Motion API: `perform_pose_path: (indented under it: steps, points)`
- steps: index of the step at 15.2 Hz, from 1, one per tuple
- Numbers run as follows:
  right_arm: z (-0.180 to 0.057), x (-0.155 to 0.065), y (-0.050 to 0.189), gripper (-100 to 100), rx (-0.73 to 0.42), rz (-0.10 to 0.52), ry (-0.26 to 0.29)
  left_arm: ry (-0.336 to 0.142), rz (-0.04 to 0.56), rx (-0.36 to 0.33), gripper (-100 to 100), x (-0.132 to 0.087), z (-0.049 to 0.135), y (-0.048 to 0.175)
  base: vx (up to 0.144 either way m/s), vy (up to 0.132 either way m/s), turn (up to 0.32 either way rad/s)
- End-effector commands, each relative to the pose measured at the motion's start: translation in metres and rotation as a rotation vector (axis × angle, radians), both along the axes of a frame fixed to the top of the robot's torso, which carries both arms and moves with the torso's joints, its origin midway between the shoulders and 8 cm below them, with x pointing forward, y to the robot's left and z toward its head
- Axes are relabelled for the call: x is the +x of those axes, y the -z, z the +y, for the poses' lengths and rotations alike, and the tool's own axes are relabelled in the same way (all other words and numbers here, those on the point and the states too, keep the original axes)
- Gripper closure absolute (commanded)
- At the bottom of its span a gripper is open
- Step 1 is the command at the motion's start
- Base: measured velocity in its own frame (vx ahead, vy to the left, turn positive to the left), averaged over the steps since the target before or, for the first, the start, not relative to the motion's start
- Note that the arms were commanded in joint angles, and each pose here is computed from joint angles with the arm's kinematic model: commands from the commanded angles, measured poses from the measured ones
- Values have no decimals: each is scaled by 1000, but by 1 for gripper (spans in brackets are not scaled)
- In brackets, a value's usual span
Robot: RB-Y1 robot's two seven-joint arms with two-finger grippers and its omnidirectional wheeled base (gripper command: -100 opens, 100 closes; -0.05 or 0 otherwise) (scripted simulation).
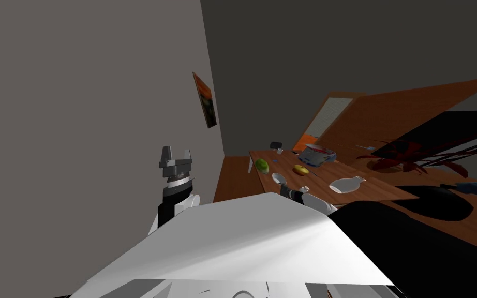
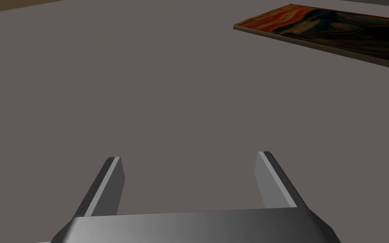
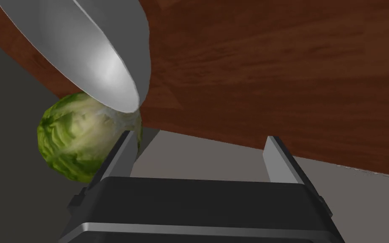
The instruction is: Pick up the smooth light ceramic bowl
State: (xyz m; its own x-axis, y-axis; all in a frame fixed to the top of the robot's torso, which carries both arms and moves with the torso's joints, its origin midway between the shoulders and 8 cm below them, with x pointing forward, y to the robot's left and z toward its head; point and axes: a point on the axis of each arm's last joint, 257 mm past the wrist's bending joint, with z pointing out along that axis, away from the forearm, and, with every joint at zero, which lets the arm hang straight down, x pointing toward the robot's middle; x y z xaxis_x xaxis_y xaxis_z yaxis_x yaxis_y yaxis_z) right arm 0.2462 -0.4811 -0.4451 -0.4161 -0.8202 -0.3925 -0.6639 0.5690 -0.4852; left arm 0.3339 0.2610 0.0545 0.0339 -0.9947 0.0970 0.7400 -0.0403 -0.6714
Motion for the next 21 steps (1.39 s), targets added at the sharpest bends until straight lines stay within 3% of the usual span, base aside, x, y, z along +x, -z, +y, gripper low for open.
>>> perform_pose_path:
  steps: [1, 8, 9, 12, 13, 14, 18, 21]
  points:
    - [-25, -18, 7, -100, -95, 40, -37, 0, 0, 0, 0, 0, 0, 0, 136, -23, 103]
    - [-71, -58, 18, -100, -257, 132, -113, 0, 0, 0, 0, 0, 0, 0, 110, -23, 61]
    - [-63, -50, 16, -100, -224, 111, -93, 0, 0, 0, 0, 0, 0, 0, 60, -27, 30]
    - [-57, -57, 35, -100, -231, 109, -75, 0, 0, 0, 0, 0, 0, 0, 28, -47, 102]
    - [-60, -56, 30, -100, -229, 112, -81, 0, 0, 0, 0, 0, 0, 0, 17, -35, 39]
    - [-59, -56, 31, 100, -231, 111, -80, 0, 0, 0, 0, 0, 0, 0, 7, -13, 4]
    - [-59, -57, 31, 100, -230, 111, -79, 0, 0, 0, 0, 0, 0, 0, 1, -2, -2]
    - [-65, -52, 17, 100, -231, 115, -97, 0, 0, 0, 0, 0, 0, 0, -21, 46, -105]
